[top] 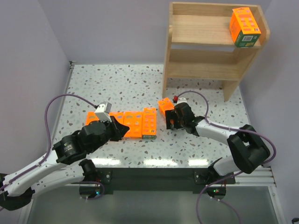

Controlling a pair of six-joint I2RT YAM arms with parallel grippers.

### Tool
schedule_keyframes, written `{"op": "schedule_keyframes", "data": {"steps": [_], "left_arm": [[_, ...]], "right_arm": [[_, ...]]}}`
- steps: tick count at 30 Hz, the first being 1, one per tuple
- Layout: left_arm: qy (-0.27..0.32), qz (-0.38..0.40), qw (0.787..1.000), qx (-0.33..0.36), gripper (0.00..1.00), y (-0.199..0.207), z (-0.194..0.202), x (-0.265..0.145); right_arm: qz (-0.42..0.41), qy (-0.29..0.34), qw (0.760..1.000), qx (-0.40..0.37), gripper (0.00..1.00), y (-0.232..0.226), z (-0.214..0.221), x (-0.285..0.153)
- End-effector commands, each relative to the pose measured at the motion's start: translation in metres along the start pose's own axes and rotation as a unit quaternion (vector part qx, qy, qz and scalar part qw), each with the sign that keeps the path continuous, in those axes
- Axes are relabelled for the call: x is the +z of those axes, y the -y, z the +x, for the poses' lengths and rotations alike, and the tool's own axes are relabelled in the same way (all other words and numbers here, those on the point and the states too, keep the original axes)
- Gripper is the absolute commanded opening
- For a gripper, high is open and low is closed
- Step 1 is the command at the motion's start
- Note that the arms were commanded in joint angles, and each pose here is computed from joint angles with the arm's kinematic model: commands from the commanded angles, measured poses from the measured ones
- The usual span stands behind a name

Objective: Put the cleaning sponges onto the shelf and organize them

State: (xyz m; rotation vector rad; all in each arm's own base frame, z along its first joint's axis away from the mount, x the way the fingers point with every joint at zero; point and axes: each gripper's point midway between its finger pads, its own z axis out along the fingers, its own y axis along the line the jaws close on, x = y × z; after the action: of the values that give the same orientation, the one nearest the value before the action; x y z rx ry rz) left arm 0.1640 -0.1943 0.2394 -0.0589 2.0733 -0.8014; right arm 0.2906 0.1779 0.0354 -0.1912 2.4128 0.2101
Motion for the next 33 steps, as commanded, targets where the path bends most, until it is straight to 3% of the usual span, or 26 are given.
{"op": "schedule_keyframes", "data": {"steps": [1,10,13,22,25,29,33], "left_arm": [[0.013,-0.004,1.000,-0.009,0.00,0.000,-0.008,-0.003],[0.013,-0.006,1.000,-0.012,0.00,-0.003,-0.005,-0.002],[0.013,-0.005,1.000,-0.014,0.00,-0.002,-0.005,-0.001],[0.015,-0.003,1.000,-0.016,0.00,-0.002,-0.005,-0.002],[0.017,0.001,1.000,-0.018,0.00,-0.001,-0.007,-0.003],[0.020,0.008,1.000,-0.020,0.00,0.003,-0.009,-0.005],[0.026,0.019,0.999,-0.021,0.00,0.010,-0.017,-0.009]], "right_arm": [[-0.011,0.090,0.996,-0.015,0.99,-0.006,-0.041,-0.002],[-0.048,0.082,0.993,-0.063,0.98,-0.017,-0.035,0.000],[-0.066,0.073,0.993,-0.060,0.93,-0.022,-0.030,0.000],[-0.068,0.052,0.995,-0.041,0.60,-0.021,-0.023,-0.015],[-0.062,0.041,0.997,-0.032,0.39,-0.019,-0.027,-0.033],[-0.066,0.055,0.996,-0.005,0.20,-0.021,-0.054,-0.074],[-0.089,0.064,0.994,0.012,0.17,-0.023,-0.071,-0.133]]}}
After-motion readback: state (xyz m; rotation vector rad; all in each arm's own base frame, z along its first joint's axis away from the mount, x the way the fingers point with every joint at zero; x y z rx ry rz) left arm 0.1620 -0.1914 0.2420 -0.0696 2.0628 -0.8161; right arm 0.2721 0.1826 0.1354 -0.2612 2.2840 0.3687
